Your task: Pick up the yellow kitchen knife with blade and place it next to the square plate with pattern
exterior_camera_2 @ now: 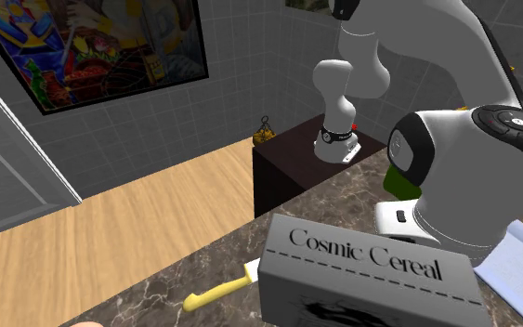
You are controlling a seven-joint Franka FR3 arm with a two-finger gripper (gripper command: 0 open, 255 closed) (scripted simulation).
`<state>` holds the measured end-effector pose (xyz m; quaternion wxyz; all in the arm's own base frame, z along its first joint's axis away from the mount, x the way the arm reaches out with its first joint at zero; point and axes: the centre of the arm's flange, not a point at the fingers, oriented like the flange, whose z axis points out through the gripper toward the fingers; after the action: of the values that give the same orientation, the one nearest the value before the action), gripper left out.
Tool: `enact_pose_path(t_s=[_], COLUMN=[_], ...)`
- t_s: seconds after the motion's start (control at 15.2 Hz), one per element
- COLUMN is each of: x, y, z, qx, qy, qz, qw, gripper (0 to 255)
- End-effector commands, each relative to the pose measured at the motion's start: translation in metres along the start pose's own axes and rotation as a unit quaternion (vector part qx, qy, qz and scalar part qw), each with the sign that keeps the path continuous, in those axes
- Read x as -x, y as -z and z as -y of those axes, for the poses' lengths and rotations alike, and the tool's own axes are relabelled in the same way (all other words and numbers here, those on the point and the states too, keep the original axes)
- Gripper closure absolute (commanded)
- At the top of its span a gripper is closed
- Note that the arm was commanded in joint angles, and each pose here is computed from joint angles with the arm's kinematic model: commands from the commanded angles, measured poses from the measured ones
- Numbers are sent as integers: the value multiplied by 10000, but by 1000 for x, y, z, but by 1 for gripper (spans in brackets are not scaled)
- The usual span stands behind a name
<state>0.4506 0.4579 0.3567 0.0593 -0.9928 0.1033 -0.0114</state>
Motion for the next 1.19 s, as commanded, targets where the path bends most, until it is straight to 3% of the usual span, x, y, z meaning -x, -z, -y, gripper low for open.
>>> enact_pose_path(t_s=[0.0, 0.4, 0.46, 0.79, 1.06, 1.12], x=[1, 1, 1, 0, 1, 1], y=[-5, -5, -5, -5, 45, 45], z=[-1, -1, -1, -1, -1, -1], qx=[-3, -3, -3, -3, -3, -3], qy=[0, 0, 0, 0, 0, 0], qz=[0, -1, -1, -1, -1, -1], qw=[10000, 10000, 10000, 10000, 10000, 10000], gripper=[255, 255, 0, 0, 0, 0])
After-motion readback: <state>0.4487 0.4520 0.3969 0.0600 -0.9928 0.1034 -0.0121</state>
